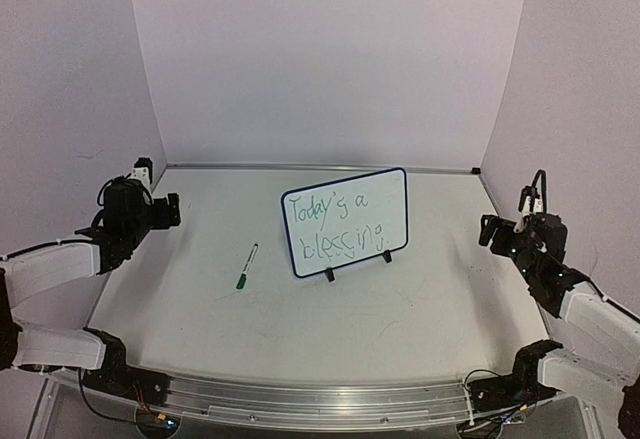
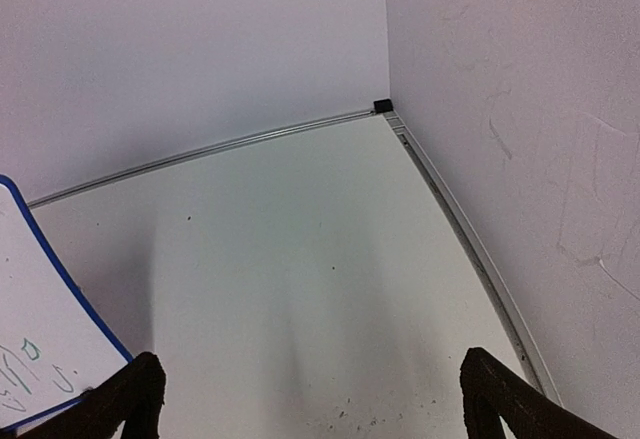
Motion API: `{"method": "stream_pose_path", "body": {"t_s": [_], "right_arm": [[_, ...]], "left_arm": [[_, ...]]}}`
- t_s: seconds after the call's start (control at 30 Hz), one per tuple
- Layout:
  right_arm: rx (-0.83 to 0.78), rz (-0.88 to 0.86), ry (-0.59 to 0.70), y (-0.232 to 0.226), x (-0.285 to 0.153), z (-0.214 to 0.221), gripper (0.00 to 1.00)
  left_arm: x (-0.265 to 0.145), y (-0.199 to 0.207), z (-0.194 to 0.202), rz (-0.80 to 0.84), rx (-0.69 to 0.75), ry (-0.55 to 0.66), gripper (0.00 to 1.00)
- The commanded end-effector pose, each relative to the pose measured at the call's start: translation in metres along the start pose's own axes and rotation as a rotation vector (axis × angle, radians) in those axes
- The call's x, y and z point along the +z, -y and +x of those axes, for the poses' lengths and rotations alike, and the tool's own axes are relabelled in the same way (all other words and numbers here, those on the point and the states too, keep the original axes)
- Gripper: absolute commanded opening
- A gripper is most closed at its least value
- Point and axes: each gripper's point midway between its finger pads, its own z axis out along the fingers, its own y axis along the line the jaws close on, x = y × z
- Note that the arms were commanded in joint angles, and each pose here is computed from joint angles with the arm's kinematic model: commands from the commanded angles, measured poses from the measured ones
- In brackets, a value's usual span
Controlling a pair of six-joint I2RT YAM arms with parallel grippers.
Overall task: Write a sentence on the whiteboard
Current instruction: Reset both arms
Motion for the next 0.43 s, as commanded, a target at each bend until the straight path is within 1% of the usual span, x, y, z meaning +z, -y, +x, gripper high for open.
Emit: {"method": "stream_pose_path", "body": {"t_s": [0.0, 0.17, 0.27, 0.4], "right_arm": [[0.010, 0.082, 0.091, 0.019, -0.007, -0.007, 0.98], [0.013, 0.094, 0.112, 0.023, -0.012, -0.005, 0.98], [0.009, 0.100, 0.112, 0.024, -0.012, -0.004, 0.98], [0.003, 0.094, 0.105, 0.023, -0.010, -0.004, 0.98]], "left_arm": [[-0.012, -0.020, 0.005, -0.080, -0.012, 0.079, 0.93], [-0.016, -0.029, 0.027, -0.112, -0.042, 0.059, 0.95], [-0.018, -0.035, 0.031, -0.140, -0.036, 0.053, 0.96], [-0.020, -0.035, 0.032, -0.135, -0.035, 0.062, 0.98]]}}
